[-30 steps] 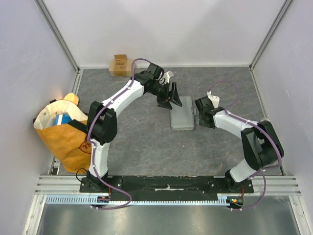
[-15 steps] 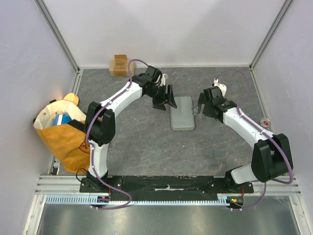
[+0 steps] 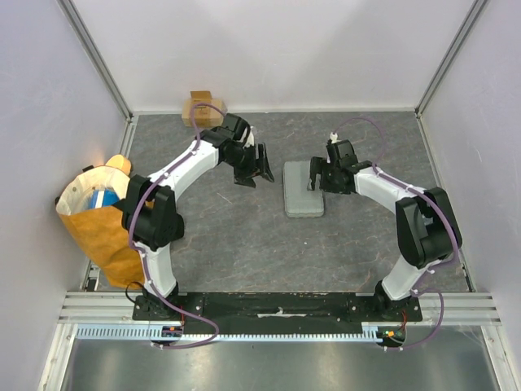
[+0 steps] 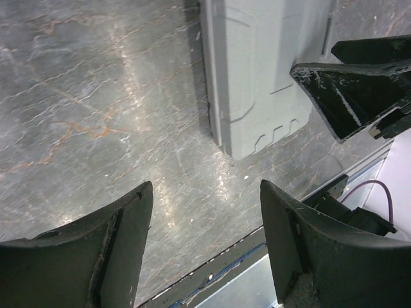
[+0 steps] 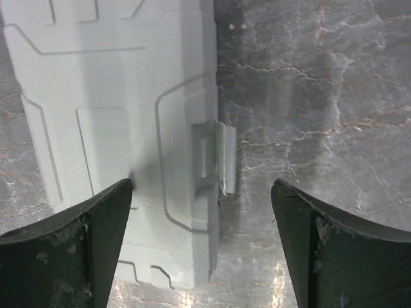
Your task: Pack the tool kit
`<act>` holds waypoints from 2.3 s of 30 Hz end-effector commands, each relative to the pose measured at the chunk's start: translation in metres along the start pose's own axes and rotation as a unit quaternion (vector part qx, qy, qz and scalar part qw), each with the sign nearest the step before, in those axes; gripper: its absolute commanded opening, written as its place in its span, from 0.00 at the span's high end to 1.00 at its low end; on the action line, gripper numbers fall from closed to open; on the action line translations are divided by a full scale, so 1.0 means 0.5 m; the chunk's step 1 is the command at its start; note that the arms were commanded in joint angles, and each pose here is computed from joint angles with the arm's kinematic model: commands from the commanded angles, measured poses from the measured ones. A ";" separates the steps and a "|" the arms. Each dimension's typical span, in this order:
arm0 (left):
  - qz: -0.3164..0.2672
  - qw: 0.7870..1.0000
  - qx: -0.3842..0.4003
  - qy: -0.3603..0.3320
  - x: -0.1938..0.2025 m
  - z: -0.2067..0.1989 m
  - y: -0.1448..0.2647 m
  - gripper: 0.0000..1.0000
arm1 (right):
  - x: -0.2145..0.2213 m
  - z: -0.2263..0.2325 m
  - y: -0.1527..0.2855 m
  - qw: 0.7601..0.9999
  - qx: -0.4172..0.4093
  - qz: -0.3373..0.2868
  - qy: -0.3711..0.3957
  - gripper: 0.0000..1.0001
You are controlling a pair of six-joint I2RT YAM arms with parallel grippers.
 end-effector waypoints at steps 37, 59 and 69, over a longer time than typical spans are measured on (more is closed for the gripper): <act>-0.083 0.996 -0.039 -0.022 -0.023 0.055 0.115 0.27 | 0.012 -0.004 -0.035 0.998 0.040 0.036 -0.015 0.51; -0.352 0.913 -0.121 -0.165 0.116 -0.041 0.558 0.12 | -0.132 -0.089 0.635 0.927 0.073 -0.354 -0.096 0.02; -0.446 0.873 -0.044 -0.190 0.231 -0.110 0.701 0.12 | -0.109 -0.114 0.875 0.891 0.002 -0.438 -0.121 0.02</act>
Point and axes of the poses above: each gripper's point midway between its finger pads, its own y axis back along the fingers, its own z axis along the line the jaws close on, x = y × z, the point moved 5 cm from there along y, back along the fingers, and after that the axes turned 9 degrees about -y, right-handed, at the moved point
